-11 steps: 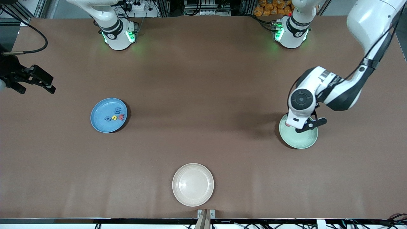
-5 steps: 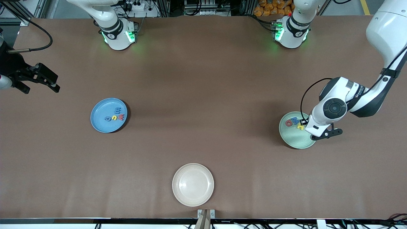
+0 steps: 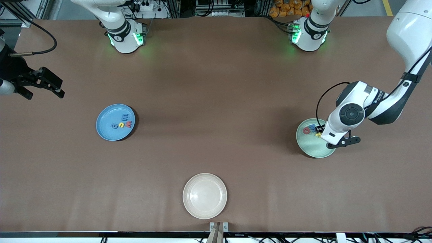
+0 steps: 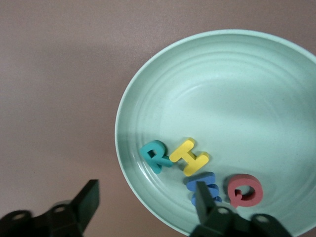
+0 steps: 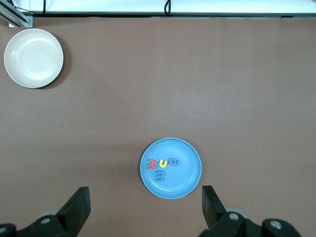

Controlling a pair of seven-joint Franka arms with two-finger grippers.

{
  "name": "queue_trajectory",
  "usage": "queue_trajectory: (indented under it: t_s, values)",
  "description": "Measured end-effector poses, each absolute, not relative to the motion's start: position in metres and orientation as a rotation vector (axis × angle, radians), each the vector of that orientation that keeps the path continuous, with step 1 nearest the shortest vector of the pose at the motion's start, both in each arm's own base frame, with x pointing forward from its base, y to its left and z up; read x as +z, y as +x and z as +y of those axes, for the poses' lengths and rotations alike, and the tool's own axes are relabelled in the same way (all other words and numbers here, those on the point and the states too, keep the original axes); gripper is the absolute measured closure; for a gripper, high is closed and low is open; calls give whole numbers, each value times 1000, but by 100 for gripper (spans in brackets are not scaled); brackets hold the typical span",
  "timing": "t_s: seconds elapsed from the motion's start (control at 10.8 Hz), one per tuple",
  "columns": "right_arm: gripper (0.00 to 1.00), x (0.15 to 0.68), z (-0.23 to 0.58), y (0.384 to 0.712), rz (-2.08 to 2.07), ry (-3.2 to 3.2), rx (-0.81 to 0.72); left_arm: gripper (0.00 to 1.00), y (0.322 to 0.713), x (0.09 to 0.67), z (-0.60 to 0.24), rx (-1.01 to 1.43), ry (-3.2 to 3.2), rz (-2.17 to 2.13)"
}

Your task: Sort upper and lower case letters into plates

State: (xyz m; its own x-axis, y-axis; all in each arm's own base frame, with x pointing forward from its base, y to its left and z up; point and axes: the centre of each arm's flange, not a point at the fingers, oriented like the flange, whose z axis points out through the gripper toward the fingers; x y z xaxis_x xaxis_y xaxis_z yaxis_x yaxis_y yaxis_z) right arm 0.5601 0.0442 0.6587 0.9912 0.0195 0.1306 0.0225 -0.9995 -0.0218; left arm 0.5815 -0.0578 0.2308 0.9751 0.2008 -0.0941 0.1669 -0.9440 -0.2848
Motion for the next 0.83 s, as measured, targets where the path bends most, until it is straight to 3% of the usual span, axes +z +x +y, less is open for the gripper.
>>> queue_trajectory:
  t_s: [0.09, 0.46, 0.83]
  values:
    - [0, 658, 46, 559, -38, -3113, -191, 0, 582, 231, -57, 176, -2846, -261]
    - [0, 658, 45, 558, -35, -3114, -181, 0, 596, 250, -43, 135, -2855, -202]
    - [0, 646, 39, 552, -20, -3124, -57, 0, 635, 342, 15, 134, -2947, -18]
